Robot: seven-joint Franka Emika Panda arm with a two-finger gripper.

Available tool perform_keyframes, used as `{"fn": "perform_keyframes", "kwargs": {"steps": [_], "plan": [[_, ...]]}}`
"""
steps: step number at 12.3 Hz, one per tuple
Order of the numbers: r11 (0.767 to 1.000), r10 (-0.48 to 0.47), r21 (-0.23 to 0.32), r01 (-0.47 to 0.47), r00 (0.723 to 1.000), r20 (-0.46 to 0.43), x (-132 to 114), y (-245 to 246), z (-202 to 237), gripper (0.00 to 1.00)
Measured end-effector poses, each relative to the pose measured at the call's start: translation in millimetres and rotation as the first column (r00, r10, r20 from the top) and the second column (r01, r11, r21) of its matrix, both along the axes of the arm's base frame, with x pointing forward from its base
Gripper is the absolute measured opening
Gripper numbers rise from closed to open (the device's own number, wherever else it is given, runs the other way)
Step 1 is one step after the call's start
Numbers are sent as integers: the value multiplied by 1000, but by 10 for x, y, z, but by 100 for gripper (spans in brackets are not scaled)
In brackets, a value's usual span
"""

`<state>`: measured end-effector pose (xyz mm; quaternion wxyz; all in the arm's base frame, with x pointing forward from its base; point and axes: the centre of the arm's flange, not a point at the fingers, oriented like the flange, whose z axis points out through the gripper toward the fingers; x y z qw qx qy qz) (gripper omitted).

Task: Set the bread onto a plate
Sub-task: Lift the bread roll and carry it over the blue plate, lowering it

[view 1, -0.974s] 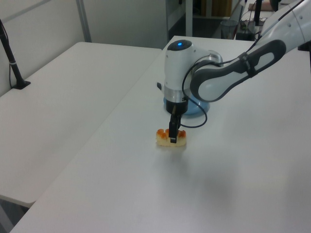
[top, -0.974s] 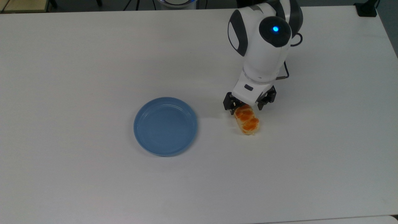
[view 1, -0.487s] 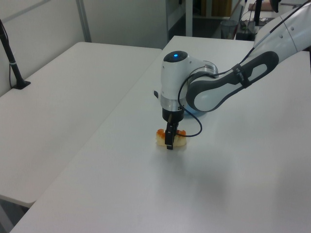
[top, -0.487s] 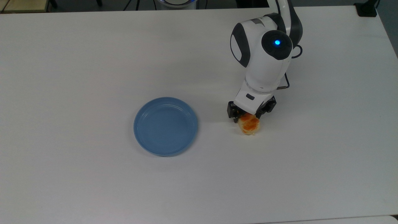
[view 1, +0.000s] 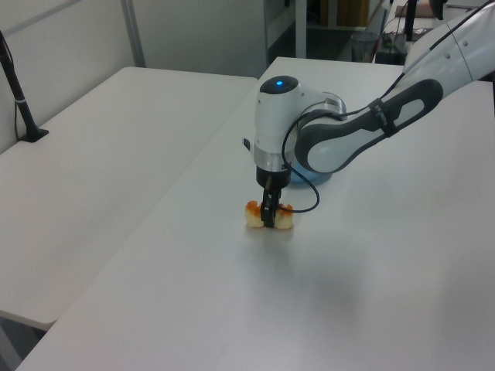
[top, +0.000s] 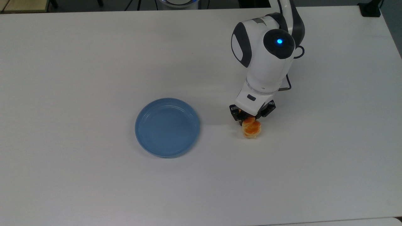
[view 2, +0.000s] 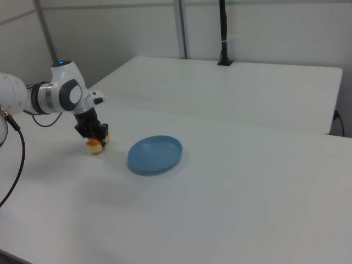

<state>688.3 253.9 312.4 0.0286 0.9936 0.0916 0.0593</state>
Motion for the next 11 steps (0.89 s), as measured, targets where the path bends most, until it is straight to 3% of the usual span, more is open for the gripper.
{"fn": "perform_keyframes", "kwargs": {"steps": [3, 6, 11], "plan": [[1000, -18, 1, 18, 999, 31, 188, -382, 402, 37], [998, -27, -49, 28, 999, 23, 347, -1093, 692, 39], [994, -83, -71, 82, 997, -10, 482, -2233, 512, 40]]}}
